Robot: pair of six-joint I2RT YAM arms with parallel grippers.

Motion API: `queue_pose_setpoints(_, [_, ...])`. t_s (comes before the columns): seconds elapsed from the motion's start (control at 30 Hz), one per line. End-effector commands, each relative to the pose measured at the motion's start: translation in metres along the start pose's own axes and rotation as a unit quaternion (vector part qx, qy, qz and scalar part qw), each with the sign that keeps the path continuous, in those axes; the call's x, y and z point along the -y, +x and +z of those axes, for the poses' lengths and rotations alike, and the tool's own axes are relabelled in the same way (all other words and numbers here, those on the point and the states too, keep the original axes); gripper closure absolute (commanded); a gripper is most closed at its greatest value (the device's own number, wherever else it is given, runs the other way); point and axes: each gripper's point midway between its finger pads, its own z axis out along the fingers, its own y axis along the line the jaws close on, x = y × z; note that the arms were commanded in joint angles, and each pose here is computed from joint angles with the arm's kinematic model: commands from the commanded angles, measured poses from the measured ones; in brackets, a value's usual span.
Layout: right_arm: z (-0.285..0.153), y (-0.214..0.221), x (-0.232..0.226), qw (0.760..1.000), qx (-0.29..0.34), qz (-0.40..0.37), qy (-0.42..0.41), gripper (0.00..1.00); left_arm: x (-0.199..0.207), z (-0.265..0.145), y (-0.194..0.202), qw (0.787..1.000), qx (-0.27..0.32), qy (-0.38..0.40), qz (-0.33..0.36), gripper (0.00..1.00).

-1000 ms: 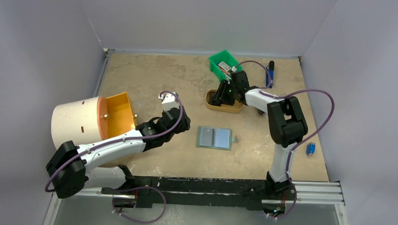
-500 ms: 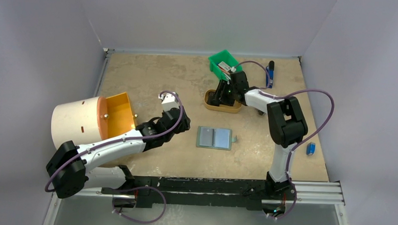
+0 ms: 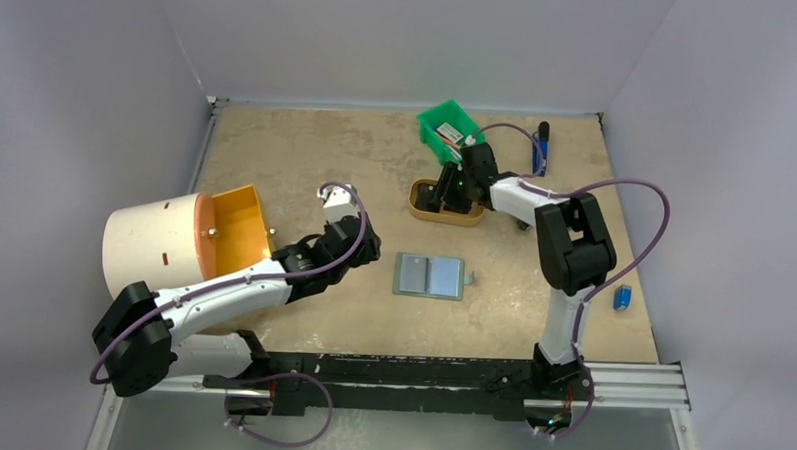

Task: Put the credit cards into the card holder
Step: Adjust the credit card in the storage box, then pick up the credit card from the storage box.

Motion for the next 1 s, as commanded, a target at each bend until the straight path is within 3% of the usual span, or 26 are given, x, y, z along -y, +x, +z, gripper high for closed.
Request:
queue_pose_setpoints(0.0, [-0.006, -0.011, 0.002, 1.000, 0.016, 0.003, 0.011, 0.50, 0.004, -0.004, -0.014, 1.000, 0.023, 0.005, -0.016, 0.65])
queue_pose_setpoints(0.43, [-0.014, -0.014, 0.009, 0.999, 0.032, 0.015, 0.005, 0.56, 0.006, -0.002, -0.014, 1.000, 0.021, 0.004, -0.012, 0.65])
queue_pose_setpoints(0.63, [-0.015, -0.013, 0.012, 0.999, 0.035, 0.019, 0.005, 0.47, 0.005, -0.001, -0.012, 1.000, 0.019, 0.003, -0.013, 0.65])
queue_pose_setpoints(0.97, [-0.021, -0.017, 0.009, 0.999, 0.050, 0.020, -0.004, 0.61, 0.004, 0.000, -0.010, 1.000, 0.017, 0.001, -0.013, 0.65])
